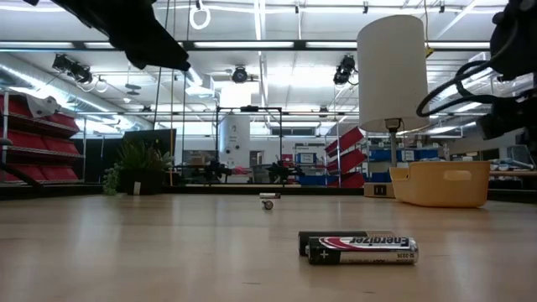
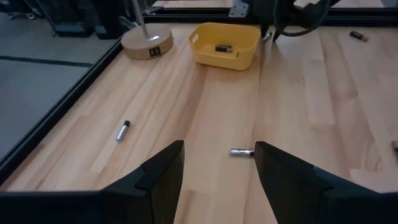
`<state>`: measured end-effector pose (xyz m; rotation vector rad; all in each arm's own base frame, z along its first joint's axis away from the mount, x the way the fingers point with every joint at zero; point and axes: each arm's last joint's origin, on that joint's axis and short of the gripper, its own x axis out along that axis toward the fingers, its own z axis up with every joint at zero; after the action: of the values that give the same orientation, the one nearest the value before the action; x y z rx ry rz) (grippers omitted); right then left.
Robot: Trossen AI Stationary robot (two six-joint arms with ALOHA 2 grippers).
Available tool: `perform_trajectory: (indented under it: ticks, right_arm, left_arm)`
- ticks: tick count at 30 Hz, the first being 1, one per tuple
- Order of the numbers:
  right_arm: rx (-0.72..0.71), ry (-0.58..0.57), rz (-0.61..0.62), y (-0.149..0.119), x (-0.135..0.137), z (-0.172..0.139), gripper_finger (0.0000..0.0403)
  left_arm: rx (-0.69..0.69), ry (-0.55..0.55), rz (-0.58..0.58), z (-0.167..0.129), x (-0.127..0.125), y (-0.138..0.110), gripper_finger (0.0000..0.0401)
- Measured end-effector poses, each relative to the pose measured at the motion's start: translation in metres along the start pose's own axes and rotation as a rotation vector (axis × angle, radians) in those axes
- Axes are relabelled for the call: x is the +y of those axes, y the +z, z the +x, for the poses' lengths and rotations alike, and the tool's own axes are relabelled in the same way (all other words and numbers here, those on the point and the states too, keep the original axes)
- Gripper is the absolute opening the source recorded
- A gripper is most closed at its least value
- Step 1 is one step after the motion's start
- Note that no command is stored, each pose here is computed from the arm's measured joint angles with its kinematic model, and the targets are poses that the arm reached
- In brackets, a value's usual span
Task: Sort batteries
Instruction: Put the silver battery into the blue bin
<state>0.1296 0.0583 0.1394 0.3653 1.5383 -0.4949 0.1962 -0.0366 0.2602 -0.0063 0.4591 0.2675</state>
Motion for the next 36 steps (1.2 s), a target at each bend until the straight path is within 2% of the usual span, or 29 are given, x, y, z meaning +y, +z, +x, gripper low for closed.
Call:
perform_trajectory:
  ticks: [5, 11, 17, 19, 23, 26, 29, 33, 36]
  right_arm:
    - [0.007, -0.007, -0.002, -0.003, 0.0, 0.001, 0.0106]
    - [-0.003, 0.014, 0.005, -0.003, 0.002, 0.002, 0.0016]
    - [-0.017, 0.017, 0.067, -0.005, 0.005, 0.001, 0.0014]
    - [-0.048, 0.061, 0.072, -0.004, 0.013, -0.004, 0.0007]
    - [-0.227, 0.201, 0.042, 0.001, 0.035, -0.016, 0.0008]
    - [-0.403, 0.358, 0.043, 0.008, 0.054, -0.027, 0.0009]
    - [-0.568, 0.448, 0.038, 0.015, 0.066, -0.035, 0.0007]
    - [-0.827, 0.465, 0.033, 0.031, 0.08, -0.042, 0.0008]
    - [-0.979, 0.432, 0.015, 0.049, 0.088, -0.041, 0.0008]
  left_arm:
    - [0.006, -0.018, -0.007, -0.005, -0.003, -0.002, 0.0213]
    - [0.01, -0.022, 0.014, -0.006, -0.01, -0.004, 0.0213]
    - [0.007, -0.036, 0.01, -0.008, -0.014, -0.005, 0.0213]
    - [0.009, -0.045, 0.014, -0.009, -0.016, -0.006, 0.0213]
    - [0.001, -0.075, 0.044, -0.012, -0.022, -0.006, 0.0213]
    - [-0.028, -0.113, 0.046, -0.016, -0.028, -0.005, 0.0213]
    - [-0.07, -0.135, 0.04, -0.021, -0.035, -0.003, 0.0213]
    - [-0.246, -0.206, -0.013, -0.018, -0.045, -0.013, 0.0213]
    - [-0.413, -0.347, -0.076, -0.011, -0.048, -0.029, 0.0213]
